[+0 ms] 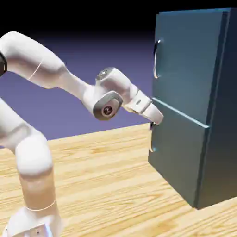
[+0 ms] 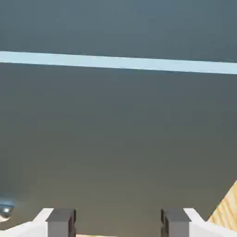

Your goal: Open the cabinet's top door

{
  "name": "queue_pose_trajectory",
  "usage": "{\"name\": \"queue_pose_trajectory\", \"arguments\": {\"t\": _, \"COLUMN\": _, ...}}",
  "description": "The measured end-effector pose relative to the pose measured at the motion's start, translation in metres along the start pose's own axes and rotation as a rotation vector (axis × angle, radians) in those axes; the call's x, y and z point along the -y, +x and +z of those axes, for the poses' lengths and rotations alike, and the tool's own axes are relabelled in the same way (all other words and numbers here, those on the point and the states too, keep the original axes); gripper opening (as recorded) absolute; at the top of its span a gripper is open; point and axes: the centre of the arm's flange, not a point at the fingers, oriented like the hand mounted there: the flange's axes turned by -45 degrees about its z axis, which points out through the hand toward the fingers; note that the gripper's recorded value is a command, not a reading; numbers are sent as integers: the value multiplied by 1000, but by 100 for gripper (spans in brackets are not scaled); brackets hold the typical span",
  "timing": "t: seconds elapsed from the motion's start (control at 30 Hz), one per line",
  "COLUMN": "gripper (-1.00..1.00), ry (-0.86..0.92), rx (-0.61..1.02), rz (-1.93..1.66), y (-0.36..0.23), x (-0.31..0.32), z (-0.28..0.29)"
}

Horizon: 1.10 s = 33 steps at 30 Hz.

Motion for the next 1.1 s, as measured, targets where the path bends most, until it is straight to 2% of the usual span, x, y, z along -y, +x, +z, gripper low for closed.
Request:
{"name": "queue_pose_trajectory", "arguments": {"t": 0.3, "gripper": 0, "ry": 53, "rx": -204, "rz": 638, "y": 57, "x": 6, "z": -62}}
{"name": "queue_pose_trajectory", "arguments": {"t": 0.63, "gripper": 0, "ry": 252, "rx": -366, "rz": 1284, "y": 91, "x": 37, "z": -120}}
{"name": "queue_pose_trajectory", "arguments": {"t": 0.87, "gripper": 0, "ry": 454, "rx": -402, "rz": 1693, "y": 99, "x": 73, "z": -141}}
{"name": "queue_pose_trajectory", "arguments": {"t": 1.1, "gripper": 0, "ry": 675, "rx": -355, "rz": 2072, "y": 96, "x": 116, "z": -139}}
